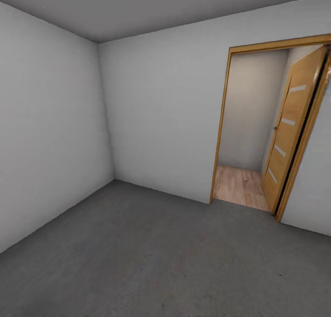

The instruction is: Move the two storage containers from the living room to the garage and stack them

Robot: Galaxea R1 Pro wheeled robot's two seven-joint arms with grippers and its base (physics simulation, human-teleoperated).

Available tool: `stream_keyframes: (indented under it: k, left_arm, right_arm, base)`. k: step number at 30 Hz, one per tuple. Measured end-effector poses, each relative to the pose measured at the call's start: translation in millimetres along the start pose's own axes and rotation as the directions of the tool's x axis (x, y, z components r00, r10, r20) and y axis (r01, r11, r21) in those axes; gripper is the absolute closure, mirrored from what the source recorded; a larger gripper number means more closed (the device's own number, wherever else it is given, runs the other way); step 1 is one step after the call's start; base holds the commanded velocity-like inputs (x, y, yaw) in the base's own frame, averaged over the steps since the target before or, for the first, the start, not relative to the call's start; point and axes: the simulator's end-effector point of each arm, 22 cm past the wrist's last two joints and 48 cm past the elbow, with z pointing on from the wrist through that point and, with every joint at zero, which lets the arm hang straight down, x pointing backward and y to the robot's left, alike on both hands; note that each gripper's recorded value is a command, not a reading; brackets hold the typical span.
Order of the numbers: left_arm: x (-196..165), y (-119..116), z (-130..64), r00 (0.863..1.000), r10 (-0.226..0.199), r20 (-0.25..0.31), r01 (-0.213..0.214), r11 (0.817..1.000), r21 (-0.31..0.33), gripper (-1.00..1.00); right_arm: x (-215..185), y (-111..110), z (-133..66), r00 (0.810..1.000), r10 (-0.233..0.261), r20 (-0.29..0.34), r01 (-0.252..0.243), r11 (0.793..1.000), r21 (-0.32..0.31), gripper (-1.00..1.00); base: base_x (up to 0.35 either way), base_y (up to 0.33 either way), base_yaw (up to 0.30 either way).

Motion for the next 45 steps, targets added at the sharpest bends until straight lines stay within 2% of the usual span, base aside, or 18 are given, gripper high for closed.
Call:
stream_keyframes:
  k: [32, 45]
  left_arm:
    - [-0.7, 1.8, 0.1, 1.0, 0.0, 0.001, 0.0, 1.0, -0.001, -1.0]
    - [-0.2, 0.5, 0.0, 1.0, 0.001, 0.0, -0.001, 1.0, 0.0, -1.0]
  right_arm:
    - [-2.3, -3.6, 0.1, 1.0, 0.014, 0.009, -0.014, 1.0, 0.002, -1.0]
    - [-1.9, -7.1, 0.1, 0.999, 0.036, 0.009, -0.036, 0.999, 0.01, -1.0]
  base:
    - [0.0, 0.0, -0.299]
    - [0.0, 0.0, -0.299]
